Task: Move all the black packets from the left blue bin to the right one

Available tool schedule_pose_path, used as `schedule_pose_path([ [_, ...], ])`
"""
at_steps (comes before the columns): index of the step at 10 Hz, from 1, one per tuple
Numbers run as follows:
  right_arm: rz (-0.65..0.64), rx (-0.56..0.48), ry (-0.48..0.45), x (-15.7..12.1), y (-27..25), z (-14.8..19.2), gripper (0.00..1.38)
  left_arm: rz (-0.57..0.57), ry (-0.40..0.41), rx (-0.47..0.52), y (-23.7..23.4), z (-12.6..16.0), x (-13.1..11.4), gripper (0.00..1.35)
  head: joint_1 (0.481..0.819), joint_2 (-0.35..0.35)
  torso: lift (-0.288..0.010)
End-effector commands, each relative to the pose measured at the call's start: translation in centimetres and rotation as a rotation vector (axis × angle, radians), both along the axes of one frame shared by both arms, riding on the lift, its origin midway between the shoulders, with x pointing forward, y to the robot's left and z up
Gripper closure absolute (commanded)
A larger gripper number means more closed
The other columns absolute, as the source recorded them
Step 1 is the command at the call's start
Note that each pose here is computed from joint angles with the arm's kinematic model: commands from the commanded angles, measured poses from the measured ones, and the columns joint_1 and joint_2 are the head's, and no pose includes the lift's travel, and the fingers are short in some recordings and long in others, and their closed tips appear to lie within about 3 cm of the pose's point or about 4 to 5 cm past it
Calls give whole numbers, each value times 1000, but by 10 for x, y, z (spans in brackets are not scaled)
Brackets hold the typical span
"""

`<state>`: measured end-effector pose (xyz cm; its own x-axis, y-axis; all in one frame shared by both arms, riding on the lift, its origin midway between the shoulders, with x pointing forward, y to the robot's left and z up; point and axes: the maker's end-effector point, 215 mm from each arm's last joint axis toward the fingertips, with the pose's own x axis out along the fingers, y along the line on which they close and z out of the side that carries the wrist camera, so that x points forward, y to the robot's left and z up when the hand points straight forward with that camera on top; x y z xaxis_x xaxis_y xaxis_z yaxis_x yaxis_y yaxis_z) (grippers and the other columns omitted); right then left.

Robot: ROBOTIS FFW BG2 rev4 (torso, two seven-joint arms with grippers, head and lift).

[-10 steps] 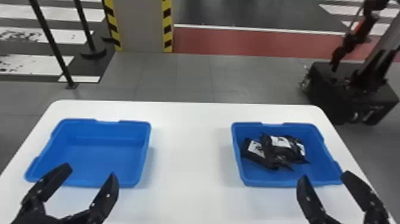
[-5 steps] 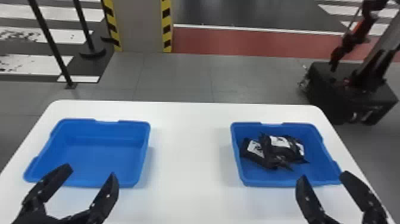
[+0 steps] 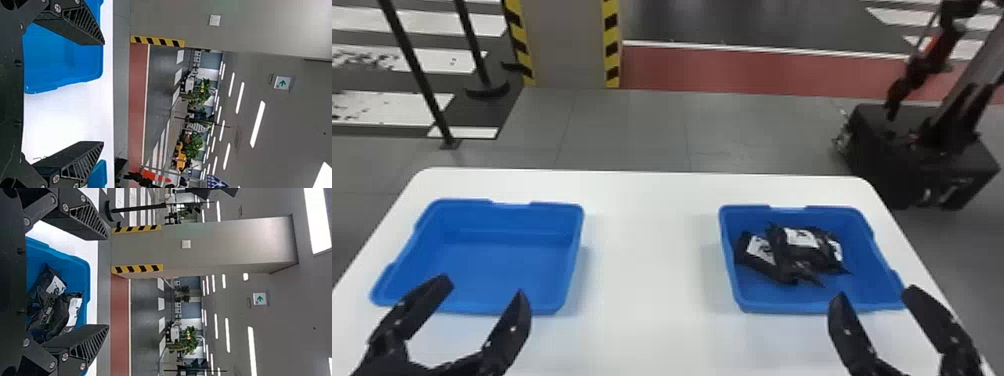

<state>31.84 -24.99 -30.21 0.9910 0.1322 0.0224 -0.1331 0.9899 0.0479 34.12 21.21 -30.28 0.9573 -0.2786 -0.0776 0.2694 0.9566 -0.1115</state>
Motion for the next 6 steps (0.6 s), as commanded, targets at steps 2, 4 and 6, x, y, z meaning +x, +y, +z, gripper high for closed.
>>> schedule_pose_path([
  [2, -1, 3, 1, 0, 0, 0, 242, -1, 5, 0, 0, -2, 0, 125, 695, -68, -110],
  [4, -3, 4, 3, -1, -1, -1, 242, -1, 0, 1, 0, 0, 0, 125, 695, -68, -110],
  [6, -1, 6, 5, -1, 0, -2, 242, -1, 0, 1, 0, 0, 0, 127, 695, -68, -110],
])
